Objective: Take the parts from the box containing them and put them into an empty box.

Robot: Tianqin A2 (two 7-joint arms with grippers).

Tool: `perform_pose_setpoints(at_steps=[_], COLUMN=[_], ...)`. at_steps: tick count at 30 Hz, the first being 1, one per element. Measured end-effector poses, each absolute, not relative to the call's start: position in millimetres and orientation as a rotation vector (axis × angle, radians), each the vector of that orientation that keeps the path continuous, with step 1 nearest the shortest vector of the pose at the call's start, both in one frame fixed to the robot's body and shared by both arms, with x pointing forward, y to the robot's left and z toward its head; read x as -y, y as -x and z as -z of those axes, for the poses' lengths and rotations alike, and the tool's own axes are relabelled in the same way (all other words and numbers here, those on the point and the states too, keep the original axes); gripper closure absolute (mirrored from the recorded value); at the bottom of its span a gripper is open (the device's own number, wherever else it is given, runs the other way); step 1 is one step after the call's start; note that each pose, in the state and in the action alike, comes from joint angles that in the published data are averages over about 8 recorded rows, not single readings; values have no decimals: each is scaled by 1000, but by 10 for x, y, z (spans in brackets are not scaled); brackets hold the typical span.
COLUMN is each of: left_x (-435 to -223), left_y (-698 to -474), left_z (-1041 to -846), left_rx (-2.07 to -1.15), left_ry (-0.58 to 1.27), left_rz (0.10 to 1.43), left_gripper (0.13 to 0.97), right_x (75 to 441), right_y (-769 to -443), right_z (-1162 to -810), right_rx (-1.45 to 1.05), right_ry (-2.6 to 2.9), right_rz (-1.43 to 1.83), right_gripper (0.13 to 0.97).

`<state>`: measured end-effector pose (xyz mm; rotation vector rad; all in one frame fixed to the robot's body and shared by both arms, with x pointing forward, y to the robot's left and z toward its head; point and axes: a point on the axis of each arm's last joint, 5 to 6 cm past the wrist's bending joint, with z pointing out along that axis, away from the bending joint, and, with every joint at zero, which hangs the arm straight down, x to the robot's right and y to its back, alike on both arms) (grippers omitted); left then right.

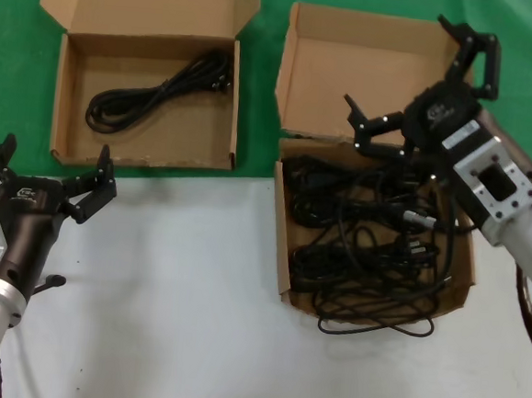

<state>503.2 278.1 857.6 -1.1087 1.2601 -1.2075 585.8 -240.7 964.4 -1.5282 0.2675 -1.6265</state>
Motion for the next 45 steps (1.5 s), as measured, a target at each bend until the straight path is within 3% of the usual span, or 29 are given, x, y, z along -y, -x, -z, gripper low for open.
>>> perform_pose_setpoints(at_steps=[3, 7, 15, 24, 34, 45], left_x=[-2783, -2785, -2791, -2796, -2802, -2803], left_y=[-5031, -5030, -5028, -5026, -5023, -5023], left_z=[-8574, -8571, -8565, -8559, -8553, -8552], left_rx=[-1260, -1259, -1257, -1255, -1253, -1253], left_ry=[1110, 1112, 1115, 1119, 1123, 1124], left_rz=[1206, 1205, 1201, 1198, 1194, 1194], left_gripper=[285, 285, 176, 132, 132, 132], right_x=[2437, 2478, 2563, 2663, 2762, 2773], right_y=[-5810, -5742, -5589, -5391, -5172, -5147], right_z=[-9548, -9421, -9171, -8899, -8648, -8621], right_rx=[-343, -444, -639, -854, -1055, -1077], right_ry=[1515, 1495, 1446, 1378, 1298, 1288], right_rz=[1592, 1546, 1457, 1361, 1276, 1267], right_gripper=[130, 130, 130, 130, 130, 130])
